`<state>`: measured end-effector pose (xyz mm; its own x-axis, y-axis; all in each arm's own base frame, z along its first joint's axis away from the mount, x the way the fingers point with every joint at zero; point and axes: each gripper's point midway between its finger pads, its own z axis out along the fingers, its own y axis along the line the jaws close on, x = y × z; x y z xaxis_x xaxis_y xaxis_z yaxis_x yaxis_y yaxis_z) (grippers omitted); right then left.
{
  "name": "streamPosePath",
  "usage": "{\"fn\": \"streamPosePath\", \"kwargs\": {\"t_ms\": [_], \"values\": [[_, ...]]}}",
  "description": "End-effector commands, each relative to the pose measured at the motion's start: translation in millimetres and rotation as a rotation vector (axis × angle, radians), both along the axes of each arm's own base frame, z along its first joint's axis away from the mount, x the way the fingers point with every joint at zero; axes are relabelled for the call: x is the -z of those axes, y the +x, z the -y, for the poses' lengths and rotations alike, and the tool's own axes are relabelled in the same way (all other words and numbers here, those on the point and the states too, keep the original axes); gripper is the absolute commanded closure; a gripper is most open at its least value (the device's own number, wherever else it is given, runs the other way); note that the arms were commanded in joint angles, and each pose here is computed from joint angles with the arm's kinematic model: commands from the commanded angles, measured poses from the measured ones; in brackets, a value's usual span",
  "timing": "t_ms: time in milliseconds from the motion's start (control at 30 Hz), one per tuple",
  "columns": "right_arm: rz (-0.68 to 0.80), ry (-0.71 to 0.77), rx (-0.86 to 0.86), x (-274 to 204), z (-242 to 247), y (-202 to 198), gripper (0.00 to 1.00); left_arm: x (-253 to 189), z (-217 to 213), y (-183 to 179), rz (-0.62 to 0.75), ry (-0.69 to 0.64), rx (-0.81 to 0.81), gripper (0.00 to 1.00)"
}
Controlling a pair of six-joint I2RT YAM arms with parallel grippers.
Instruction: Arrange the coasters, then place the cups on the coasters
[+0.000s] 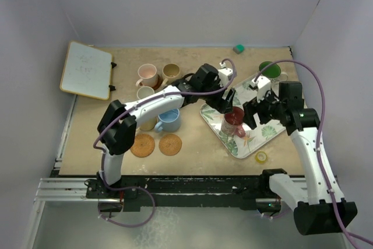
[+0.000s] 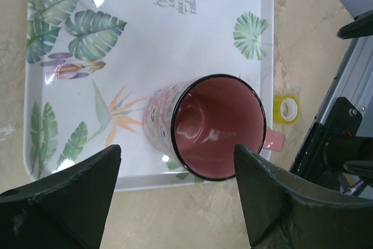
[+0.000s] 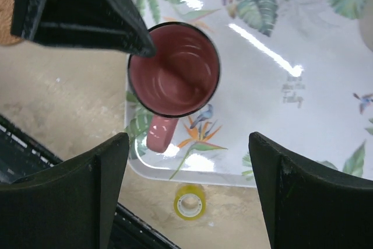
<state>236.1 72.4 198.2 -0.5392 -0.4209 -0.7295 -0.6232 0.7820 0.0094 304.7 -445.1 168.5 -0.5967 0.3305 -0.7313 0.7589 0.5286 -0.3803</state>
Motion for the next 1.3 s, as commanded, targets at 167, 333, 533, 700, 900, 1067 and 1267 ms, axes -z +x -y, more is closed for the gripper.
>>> {"fn": "streamPosePath", "kwargs": {"t_ms": [167,333,533,700,900,1067,1267], "values": [[0.221,0.027,0.355,-49.7,37.3,30.0,0.14,4.9,29.6,6.1,0.002,0.033,-0.058,0.37],[0.233,0.025,0.371,-49.3,41.5,28.6,0.14,18.2,36.0,3.3,0.012,0.082,-0.055,0.48],[0.27,0.028,0.381,-57.4,44.7,26.2,0.14,34.2,42.9,-3.7,0.021,0.133,-0.035,0.59],[0.265,0.027,0.388,-50.9,46.7,23.2,0.14,42.4,43.4,-3.7,0.03,0.158,-0.033,0.64],[0.265,0.025,0.389,-50.5,47.5,22.8,0.14,48.6,45.6,-4.5,0.054,0.186,-0.014,0.73],[0.267,0.024,0.391,-50.6,48.1,23.1,0.14,47.5,45.2,-2.5,0.078,0.198,0.001,0.83],[0.273,0.018,0.399,-52.2,50.0,23.0,0.14,38.5,43.9,-1.4,0.129,0.204,0.04,0.94]]}}
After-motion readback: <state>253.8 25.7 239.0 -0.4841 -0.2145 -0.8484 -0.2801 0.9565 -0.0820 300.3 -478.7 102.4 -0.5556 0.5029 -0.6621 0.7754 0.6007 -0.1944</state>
